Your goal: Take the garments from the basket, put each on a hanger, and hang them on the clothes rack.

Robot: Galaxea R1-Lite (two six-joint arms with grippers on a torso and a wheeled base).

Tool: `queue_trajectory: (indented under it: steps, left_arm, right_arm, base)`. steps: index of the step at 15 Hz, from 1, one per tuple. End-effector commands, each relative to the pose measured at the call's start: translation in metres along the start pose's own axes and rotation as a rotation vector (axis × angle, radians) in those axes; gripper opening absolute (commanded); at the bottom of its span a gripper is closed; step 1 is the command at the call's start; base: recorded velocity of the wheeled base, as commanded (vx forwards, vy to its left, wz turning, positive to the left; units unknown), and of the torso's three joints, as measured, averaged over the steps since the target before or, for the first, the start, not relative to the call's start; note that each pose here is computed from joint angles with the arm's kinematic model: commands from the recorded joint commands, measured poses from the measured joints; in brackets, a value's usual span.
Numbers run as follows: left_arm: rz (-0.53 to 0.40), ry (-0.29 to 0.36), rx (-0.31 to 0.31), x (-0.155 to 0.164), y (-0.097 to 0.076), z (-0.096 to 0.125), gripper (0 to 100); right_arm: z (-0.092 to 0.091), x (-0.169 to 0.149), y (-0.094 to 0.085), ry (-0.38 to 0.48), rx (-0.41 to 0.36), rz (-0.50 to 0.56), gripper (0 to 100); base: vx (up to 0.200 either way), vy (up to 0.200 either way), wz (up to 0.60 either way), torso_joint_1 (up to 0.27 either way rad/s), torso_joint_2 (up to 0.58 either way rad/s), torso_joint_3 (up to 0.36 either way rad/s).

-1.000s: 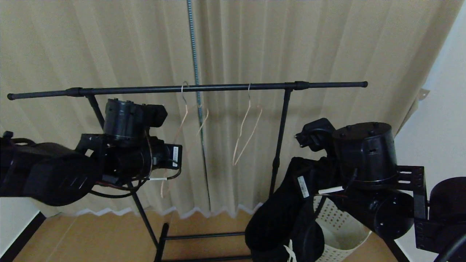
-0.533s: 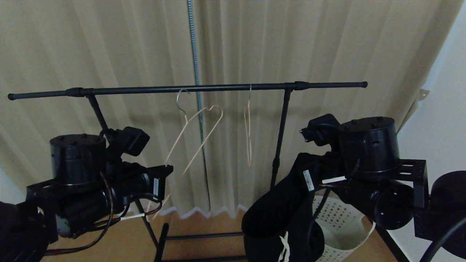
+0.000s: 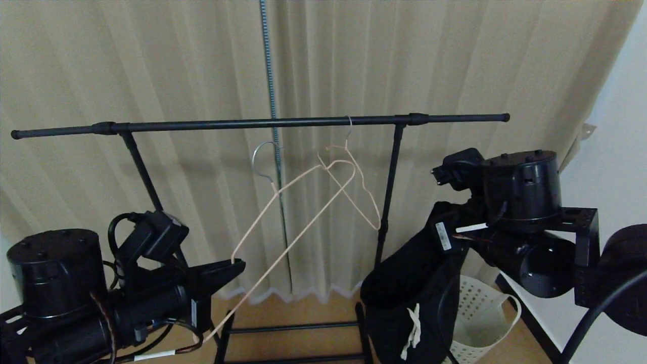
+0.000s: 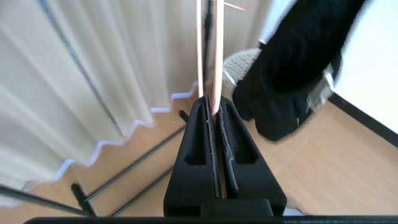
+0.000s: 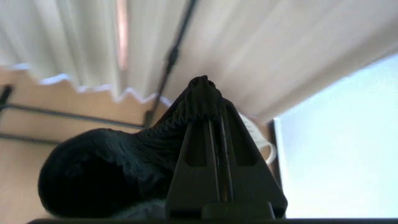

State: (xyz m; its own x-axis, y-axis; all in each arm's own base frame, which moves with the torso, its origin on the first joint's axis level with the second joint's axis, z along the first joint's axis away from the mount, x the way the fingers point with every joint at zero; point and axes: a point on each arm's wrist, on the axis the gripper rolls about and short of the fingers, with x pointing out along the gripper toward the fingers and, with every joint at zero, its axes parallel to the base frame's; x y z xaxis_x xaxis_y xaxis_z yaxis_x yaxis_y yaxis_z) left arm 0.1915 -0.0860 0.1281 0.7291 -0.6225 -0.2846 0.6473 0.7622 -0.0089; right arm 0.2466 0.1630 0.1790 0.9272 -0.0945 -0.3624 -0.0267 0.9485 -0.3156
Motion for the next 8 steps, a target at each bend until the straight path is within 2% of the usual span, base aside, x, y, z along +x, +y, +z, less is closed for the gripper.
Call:
queue_trajectory:
  steps: [1,5,8]
  left_arm:
    - [-0.019,0.013,0.006,-0.001,-0.003,-0.004,0]
    - [-0.172,0.047,0.116,-0.006,-0.012,-0.019,0]
    - [-0.23,0.059,0.14,-0.008,-0.024,-0.022,0]
  right_arm:
    - [0.002,0.004,-0.005,0.002,0.01,-0.023,0]
    - [0.006,0.009,-0.013,-0.002,0.018,-0.054,0]
    - [0.006,0.016,-0.014,0.008,0.02,-0.078,0]
  base:
    - [0.0,0.0,0.0,0.0,0.0,0.0]
    - [0.0,0.0,0.0,0.0,0.0,0.0]
    - [0.0,0.0,0.0,0.0,0.0,0.0]
